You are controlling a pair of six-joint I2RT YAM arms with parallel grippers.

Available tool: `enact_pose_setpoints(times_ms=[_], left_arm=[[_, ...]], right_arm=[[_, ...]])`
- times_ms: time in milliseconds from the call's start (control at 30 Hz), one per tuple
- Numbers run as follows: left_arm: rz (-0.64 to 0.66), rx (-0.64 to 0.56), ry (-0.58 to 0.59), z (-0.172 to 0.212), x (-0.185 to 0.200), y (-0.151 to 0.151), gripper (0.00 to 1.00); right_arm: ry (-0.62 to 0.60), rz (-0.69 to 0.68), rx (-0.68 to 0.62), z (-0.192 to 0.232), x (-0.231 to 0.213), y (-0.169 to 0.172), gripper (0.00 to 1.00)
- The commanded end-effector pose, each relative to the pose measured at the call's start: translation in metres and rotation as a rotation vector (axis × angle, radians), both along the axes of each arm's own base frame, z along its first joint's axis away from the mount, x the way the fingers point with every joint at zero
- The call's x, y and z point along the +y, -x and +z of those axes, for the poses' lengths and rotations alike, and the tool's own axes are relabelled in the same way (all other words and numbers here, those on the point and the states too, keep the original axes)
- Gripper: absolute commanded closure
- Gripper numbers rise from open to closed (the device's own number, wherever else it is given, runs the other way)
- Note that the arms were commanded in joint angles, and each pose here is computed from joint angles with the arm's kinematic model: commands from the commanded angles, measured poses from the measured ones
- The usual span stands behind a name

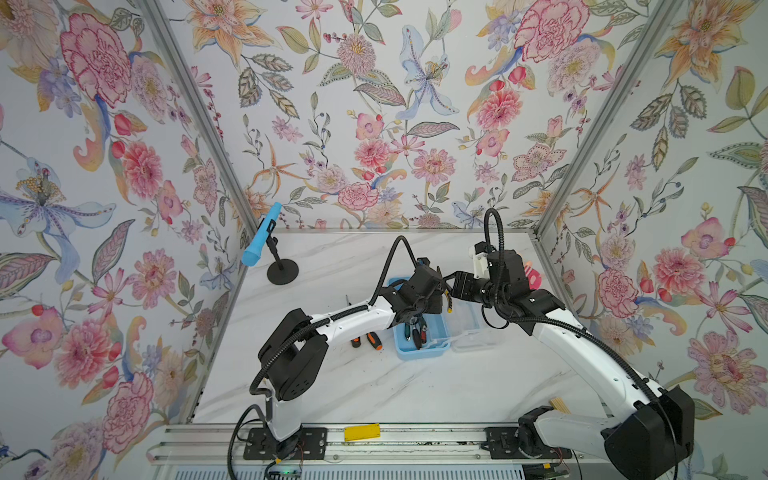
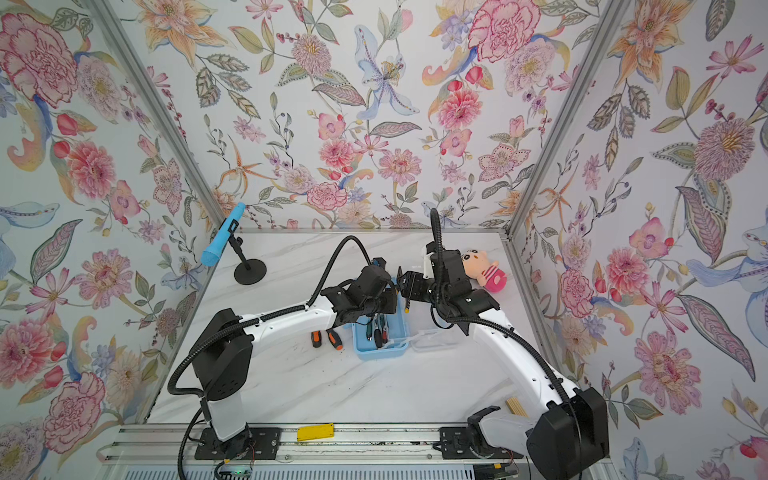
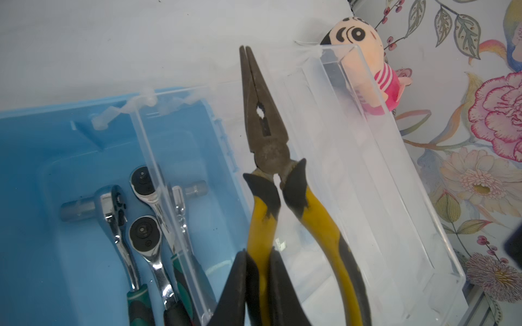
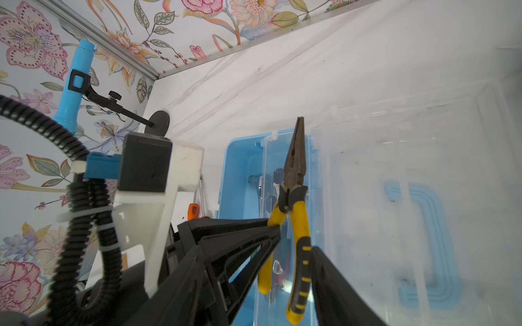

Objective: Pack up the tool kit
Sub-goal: 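Carry the yellow-handled pliers into the blue box and open the left gripper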

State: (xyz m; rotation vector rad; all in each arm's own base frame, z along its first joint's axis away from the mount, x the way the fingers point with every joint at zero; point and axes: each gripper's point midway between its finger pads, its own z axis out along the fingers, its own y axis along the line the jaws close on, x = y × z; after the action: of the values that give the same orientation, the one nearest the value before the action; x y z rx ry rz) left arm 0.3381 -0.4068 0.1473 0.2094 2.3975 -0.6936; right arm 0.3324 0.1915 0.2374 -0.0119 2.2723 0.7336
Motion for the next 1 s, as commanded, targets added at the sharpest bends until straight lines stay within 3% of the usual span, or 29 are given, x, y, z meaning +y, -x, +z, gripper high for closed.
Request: enact_pose_setpoints(times_ms=[0,667,733,900,967], left_arm=[[0.005,-0.012,0.081,0.018,-0.015,-0.003,1.00],[0.037,0.049,0.004,-0.017,-0.001,0.008,1.00],[0.035,0.048,-0.001,-0.017,-0.001,0.007,0.94],[0.032,0.030,-0.004,-0.011,0.000,0.006,0.69],[0.037,0.015,-0.003,-0.006,0.003,0.004,0.64]], right_arm=[[-0.012,-0.006,0.005,0.001,-0.004,0.005,0.39],[-0.042,0.030,-0.001,0.009,0.011,0.008,0.39],[-0.041,0.037,-0.004,0.010,0.015,0.008,0.39],[-0.030,0.059,-0.006,0.011,0.025,0.006,0.38],[-0.027,0.064,-0.008,0.012,0.027,0.005,0.38]])
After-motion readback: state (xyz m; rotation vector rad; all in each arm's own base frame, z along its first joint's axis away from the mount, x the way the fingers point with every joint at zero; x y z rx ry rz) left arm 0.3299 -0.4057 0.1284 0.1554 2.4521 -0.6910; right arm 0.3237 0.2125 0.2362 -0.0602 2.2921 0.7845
